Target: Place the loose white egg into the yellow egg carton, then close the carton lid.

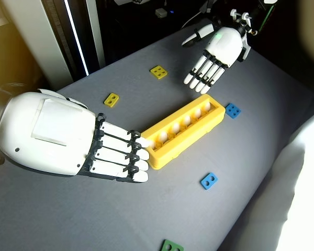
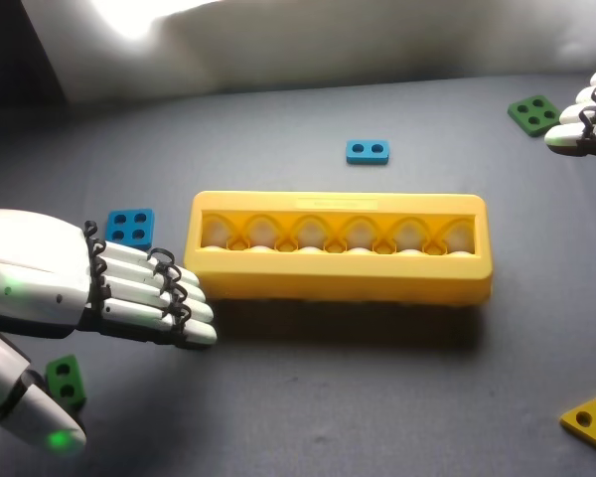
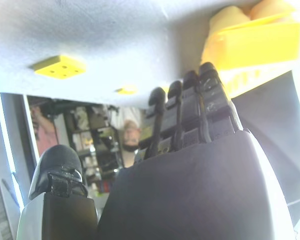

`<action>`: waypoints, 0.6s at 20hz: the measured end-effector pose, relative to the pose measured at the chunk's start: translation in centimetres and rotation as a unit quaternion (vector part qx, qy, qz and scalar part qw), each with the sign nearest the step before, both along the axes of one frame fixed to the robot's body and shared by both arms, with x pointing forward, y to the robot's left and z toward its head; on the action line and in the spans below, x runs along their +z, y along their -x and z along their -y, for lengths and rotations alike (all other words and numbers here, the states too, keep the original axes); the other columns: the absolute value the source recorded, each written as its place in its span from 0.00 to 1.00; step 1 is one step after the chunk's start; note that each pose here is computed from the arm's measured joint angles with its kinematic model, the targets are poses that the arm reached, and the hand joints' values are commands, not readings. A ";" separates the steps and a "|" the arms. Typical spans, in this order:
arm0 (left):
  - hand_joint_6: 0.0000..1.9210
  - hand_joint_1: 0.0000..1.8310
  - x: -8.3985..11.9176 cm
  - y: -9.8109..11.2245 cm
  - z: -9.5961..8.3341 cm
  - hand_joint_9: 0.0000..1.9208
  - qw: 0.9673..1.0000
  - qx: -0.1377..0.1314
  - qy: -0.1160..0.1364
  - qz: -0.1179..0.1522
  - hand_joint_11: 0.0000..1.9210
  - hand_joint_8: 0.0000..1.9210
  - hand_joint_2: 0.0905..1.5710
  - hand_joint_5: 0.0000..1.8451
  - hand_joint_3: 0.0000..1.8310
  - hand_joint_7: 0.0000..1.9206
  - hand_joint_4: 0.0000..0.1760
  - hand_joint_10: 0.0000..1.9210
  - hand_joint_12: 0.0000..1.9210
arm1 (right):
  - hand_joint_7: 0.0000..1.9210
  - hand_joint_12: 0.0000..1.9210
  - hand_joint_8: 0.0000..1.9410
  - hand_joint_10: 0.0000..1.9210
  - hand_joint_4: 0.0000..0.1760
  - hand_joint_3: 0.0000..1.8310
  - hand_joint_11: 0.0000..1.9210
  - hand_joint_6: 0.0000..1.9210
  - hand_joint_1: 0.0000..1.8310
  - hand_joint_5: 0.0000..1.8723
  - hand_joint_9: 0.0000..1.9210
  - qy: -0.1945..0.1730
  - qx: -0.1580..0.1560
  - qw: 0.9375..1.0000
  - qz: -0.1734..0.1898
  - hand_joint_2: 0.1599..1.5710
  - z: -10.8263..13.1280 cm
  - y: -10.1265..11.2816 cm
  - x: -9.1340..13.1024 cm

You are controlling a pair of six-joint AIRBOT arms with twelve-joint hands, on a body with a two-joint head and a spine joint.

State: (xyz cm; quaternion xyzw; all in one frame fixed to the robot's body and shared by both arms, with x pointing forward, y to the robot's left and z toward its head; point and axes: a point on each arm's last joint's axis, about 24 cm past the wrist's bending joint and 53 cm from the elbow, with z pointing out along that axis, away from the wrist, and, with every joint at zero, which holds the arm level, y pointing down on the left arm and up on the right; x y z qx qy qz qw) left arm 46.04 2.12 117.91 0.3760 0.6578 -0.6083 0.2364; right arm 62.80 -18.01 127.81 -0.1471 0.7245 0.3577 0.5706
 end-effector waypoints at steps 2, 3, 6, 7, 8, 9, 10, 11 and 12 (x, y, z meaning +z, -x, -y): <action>0.00 0.00 0.1 0.1 -0.6 0.00 1.000 -0.002 -0.001 0.002 0.00 0.00 0.71 0.00 0.00 0.00 0.00 0.00 0.00 | 0.00 0.00 0.00 0.00 0.00 0.00 0.00 0.00 0.14 0.00 0.00 0.002 0.001 1.000 0.002 0.56 0.0 0.0 0.0; 0.00 0.00 0.1 0.1 -1.0 0.00 1.000 -0.002 -0.003 0.003 0.00 0.00 0.71 0.00 0.00 0.00 0.00 0.00 0.00 | 0.00 0.00 0.00 0.00 0.00 0.00 0.00 0.00 0.14 0.00 0.00 0.002 0.001 1.000 0.002 0.56 0.0 0.0 0.0; 0.00 0.00 0.0 -0.1 -2.5 0.00 1.000 -0.002 -0.008 0.020 0.00 0.00 0.70 0.00 0.00 0.00 0.00 0.00 0.00 | 0.00 0.00 0.00 0.00 0.00 0.00 0.00 0.00 0.17 0.00 0.00 0.009 0.011 1.000 0.009 0.56 -0.4 0.4 0.0; 0.00 0.00 0.2 -0.1 -2.8 0.00 1.000 -0.005 -0.006 0.023 0.00 0.00 0.71 0.00 0.00 0.00 0.00 0.00 0.00 | 0.00 0.00 0.00 0.00 0.00 0.00 0.00 0.00 0.17 0.00 0.00 0.014 0.020 1.000 0.014 0.56 -0.8 0.6 0.0; 0.00 0.00 0.4 0.0 -3.1 0.00 1.000 -0.010 -0.002 0.025 0.00 0.00 0.71 0.00 0.00 0.00 0.00 0.00 0.00 | 0.00 0.00 0.00 0.00 0.00 0.00 0.00 0.00 0.16 0.00 0.00 0.021 0.034 0.999 0.022 0.56 -1.3 1.0 0.0; 0.00 0.00 0.5 0.1 -3.3 0.00 1.000 -0.011 -0.001 0.025 0.00 0.00 0.71 0.00 0.00 0.00 0.00 0.00 0.00 | 0.00 0.00 0.00 0.00 0.00 0.00 0.00 0.00 0.18 0.00 0.00 0.025 0.045 0.998 0.026 0.56 -1.8 1.3 0.0; 0.01 0.00 0.7 0.2 -3.7 0.00 0.999 -0.018 0.003 0.026 0.00 0.00 0.71 0.02 0.00 0.00 0.00 0.00 0.00 | 0.00 0.00 0.00 0.00 0.00 0.00 0.00 0.00 0.17 0.00 0.00 0.042 0.080 0.995 0.045 0.56 -3.3 2.3 -0.1; 0.01 0.00 0.9 0.2 -4.1 0.00 0.999 -0.021 0.005 0.029 0.00 0.00 0.72 0.04 0.00 0.02 0.00 0.00 0.00 | 0.00 0.00 0.00 0.00 0.00 0.00 0.00 0.00 0.17 0.00 0.00 0.050 0.112 0.991 0.058 0.56 -4.4 3.3 -0.2; 0.01 0.00 1.1 0.1 -4.4 0.00 0.999 -0.023 0.006 0.032 0.00 0.00 0.72 0.05 0.00 0.03 0.00 0.00 0.00 | 0.00 0.00 0.00 0.00 0.00 0.00 0.00 0.00 0.18 0.00 0.00 0.048 0.142 0.987 0.060 0.56 -5.6 4.4 -0.2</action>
